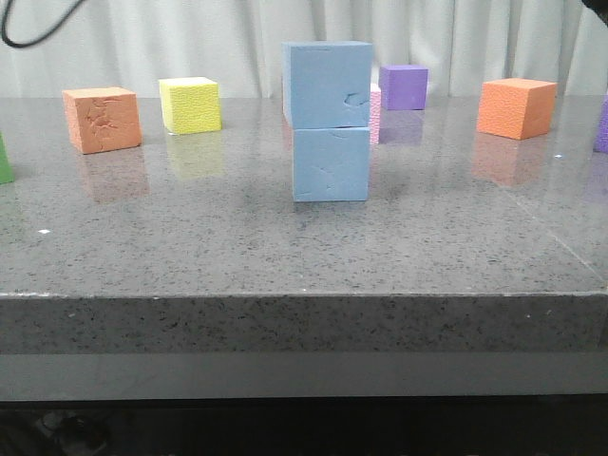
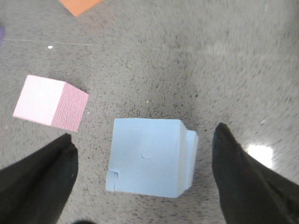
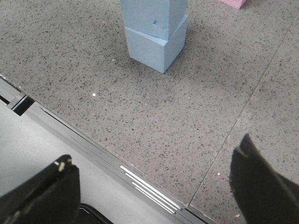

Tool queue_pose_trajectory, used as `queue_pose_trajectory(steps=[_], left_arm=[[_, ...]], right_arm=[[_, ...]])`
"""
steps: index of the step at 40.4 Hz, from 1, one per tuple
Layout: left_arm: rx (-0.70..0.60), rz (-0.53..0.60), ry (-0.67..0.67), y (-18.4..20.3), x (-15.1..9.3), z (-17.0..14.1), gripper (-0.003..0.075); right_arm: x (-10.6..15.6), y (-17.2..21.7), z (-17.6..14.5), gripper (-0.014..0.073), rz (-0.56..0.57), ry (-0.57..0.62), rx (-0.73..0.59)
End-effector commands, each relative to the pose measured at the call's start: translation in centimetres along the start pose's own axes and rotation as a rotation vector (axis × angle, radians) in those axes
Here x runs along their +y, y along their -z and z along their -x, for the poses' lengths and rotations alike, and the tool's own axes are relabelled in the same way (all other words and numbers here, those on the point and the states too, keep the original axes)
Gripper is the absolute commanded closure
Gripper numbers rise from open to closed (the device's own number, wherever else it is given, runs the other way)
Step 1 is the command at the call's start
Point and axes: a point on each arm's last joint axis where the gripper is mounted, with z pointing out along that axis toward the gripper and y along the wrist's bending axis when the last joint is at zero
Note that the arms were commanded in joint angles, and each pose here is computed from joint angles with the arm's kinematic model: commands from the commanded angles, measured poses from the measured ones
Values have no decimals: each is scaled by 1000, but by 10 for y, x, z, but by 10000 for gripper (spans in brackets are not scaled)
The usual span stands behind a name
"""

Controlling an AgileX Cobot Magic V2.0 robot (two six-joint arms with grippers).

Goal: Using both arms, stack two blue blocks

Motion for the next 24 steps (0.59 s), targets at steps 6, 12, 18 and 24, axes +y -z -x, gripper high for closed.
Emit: queue_pose_trajectory(steps=[6, 12, 18, 24], left_arm=[[-94, 28, 256, 71, -20, 15, 153], [-87, 85, 462, 89, -22, 13, 153], [-93, 160, 593, 108, -24, 9, 153], [-98, 205, 610, 126, -33, 2, 153]], right_arm=[[0, 7, 12, -58, -4, 0, -95], [0, 7, 12, -58, -4, 0, -95], [0, 7, 12, -58, -4, 0, -96], [0, 7, 12, -58, -4, -1, -95]])
